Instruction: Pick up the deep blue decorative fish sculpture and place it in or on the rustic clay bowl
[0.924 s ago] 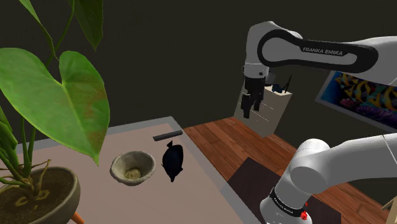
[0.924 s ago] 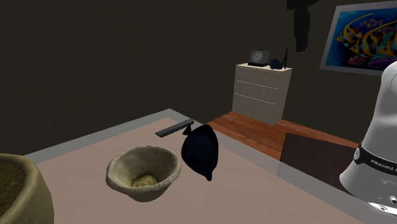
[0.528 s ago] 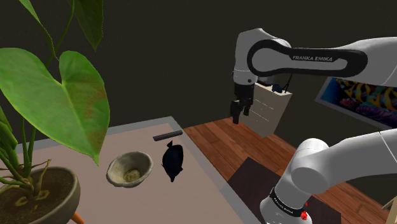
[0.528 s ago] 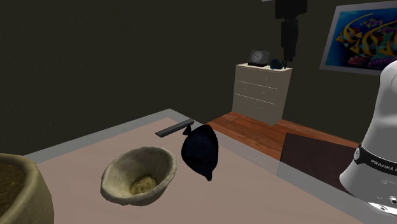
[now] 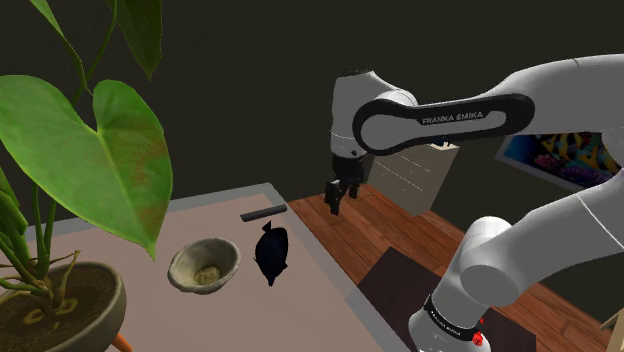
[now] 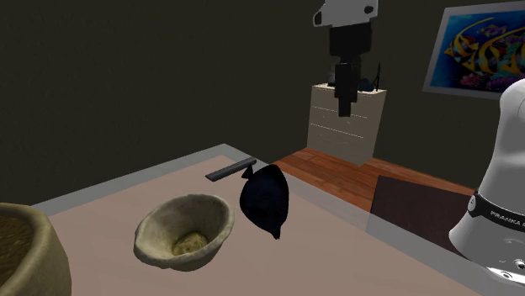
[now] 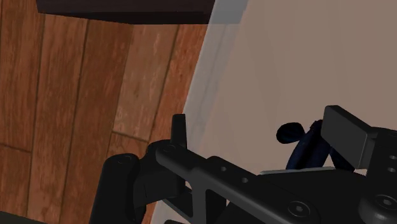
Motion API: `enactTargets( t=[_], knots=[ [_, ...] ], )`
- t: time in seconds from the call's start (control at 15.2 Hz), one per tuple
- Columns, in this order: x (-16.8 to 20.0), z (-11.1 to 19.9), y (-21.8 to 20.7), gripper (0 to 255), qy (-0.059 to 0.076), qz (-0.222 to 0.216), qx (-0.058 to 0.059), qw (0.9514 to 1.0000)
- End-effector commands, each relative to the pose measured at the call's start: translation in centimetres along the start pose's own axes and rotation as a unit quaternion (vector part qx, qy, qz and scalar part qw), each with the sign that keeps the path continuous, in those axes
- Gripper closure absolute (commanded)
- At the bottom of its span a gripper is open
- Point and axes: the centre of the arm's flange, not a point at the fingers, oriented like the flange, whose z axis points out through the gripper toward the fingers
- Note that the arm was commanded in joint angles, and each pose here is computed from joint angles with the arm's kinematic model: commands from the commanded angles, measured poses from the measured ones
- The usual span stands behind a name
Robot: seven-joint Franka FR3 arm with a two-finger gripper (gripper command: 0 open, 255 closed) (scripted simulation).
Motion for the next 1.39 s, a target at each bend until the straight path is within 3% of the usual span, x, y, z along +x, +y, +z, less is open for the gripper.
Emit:
enactTargets(
  t=[0.0, 1.19, 1.32],
  knots=[
    [1.1, 1.1, -2.2, 0, 0.010, -0.006, -0.004, 0.9999],
    [11.4, 10.5, -21.1, 0, 0.088, -0.061, -0.043, 0.9933],
    [11.6, 11.1, -21.4, 0, 0.090, -0.062, -0.044, 0.9931]
  ],
)
